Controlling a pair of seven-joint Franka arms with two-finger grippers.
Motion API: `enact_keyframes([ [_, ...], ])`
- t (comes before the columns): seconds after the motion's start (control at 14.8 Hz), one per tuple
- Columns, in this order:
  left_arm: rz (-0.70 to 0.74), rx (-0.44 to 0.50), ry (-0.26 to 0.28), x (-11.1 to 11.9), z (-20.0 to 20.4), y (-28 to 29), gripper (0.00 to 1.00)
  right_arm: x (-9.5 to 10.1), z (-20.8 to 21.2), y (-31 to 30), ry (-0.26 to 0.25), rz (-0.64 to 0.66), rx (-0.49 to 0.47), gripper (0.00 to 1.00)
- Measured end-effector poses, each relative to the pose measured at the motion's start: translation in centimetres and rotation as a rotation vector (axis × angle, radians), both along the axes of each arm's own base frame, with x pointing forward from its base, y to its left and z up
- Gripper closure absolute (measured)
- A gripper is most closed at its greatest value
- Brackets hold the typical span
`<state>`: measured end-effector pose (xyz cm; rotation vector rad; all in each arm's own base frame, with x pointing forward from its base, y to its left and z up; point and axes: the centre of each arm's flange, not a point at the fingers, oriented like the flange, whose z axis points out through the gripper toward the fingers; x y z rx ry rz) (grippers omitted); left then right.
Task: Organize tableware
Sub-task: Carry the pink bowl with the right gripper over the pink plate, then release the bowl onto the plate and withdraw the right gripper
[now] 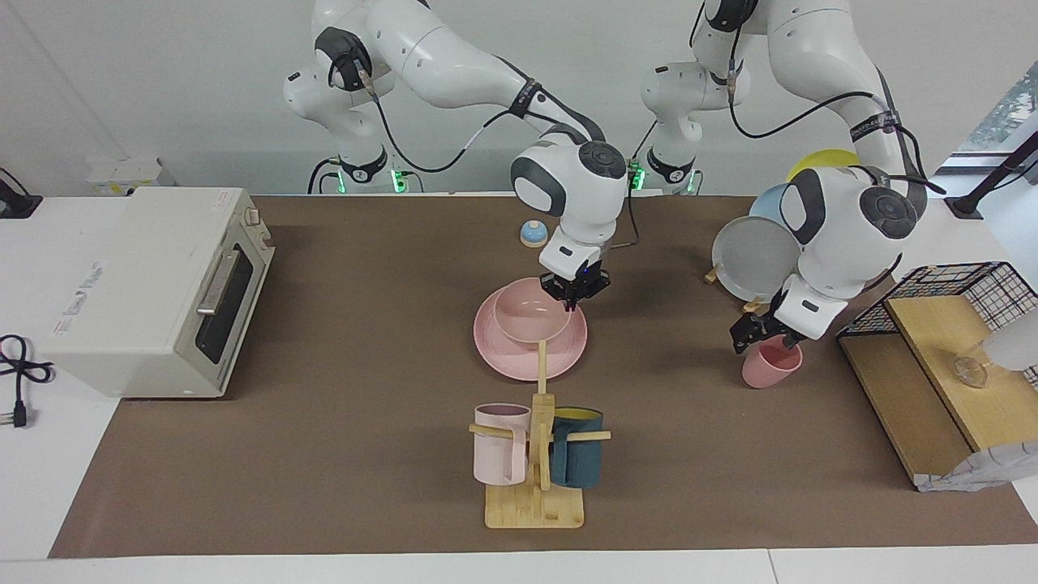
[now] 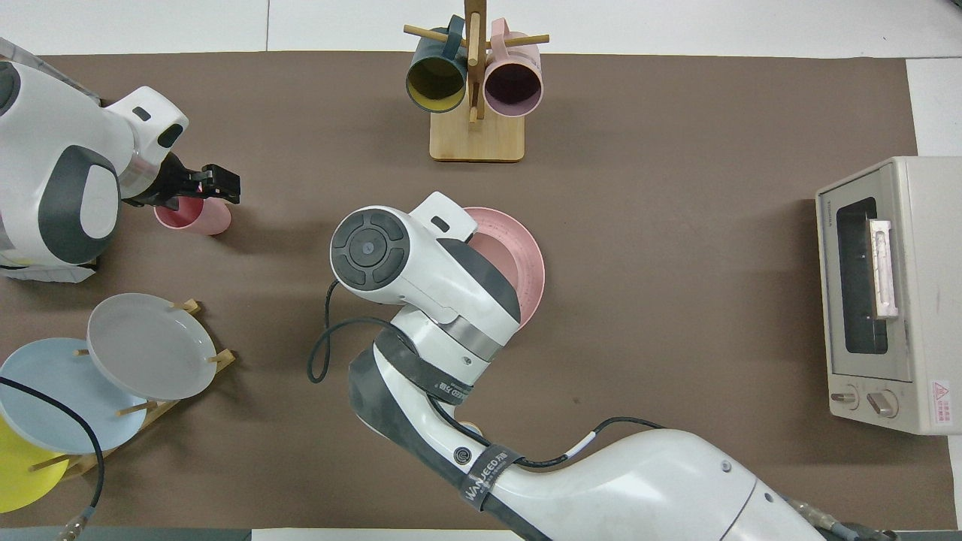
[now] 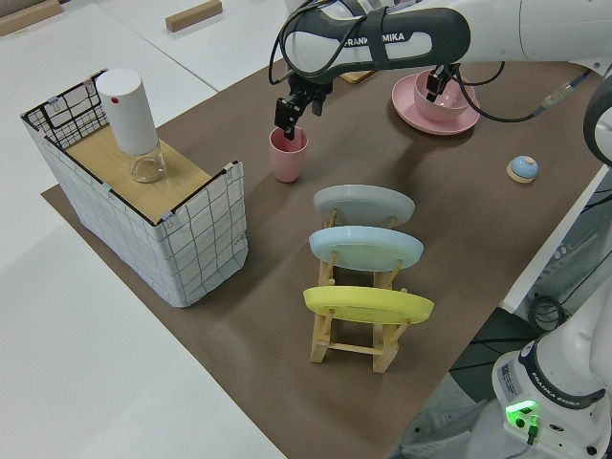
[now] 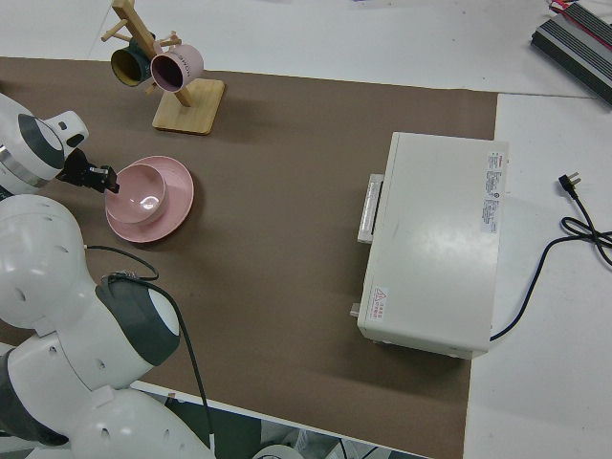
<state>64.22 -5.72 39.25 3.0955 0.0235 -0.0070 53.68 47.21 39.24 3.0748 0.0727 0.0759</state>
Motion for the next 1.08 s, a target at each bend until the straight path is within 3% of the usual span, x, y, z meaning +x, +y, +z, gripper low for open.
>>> enact_keyframes([
  [0.2,-0.009,0.015,0.007,0.1,-1.0,0.0,0.00,3.1,5.5,-4.5,-0.038,-0.030,0.015,0.17],
  [0.34,-0.012,0.020,0.011,0.1,-1.7,0.0,0.19,5.0,8.9,-9.6,-0.032,-0.031,0.010,0.00],
  [0.41,-0.013,0.021,0.013,0.2,-1.9,0.1,0.34,5.8,10.3,-12.5,-0.016,-0.029,0.005,0.00],
  [0.54,-0.014,0.022,0.013,0.2,-2.1,0.1,0.55,6.5,12.9,-18.1,0.025,-0.009,-0.003,0.00],
  [0.81,-0.016,0.022,0.002,0.3,-1.7,0.0,0.96,5.5,18.0,-28.5,0.106,0.016,-0.043,0.00],
  [1.08,-0.015,0.021,0.009,1.2,3.2,-1.5,0.96,4.4,21.4,-41.1,0.161,0.005,0.025,0.00],
])
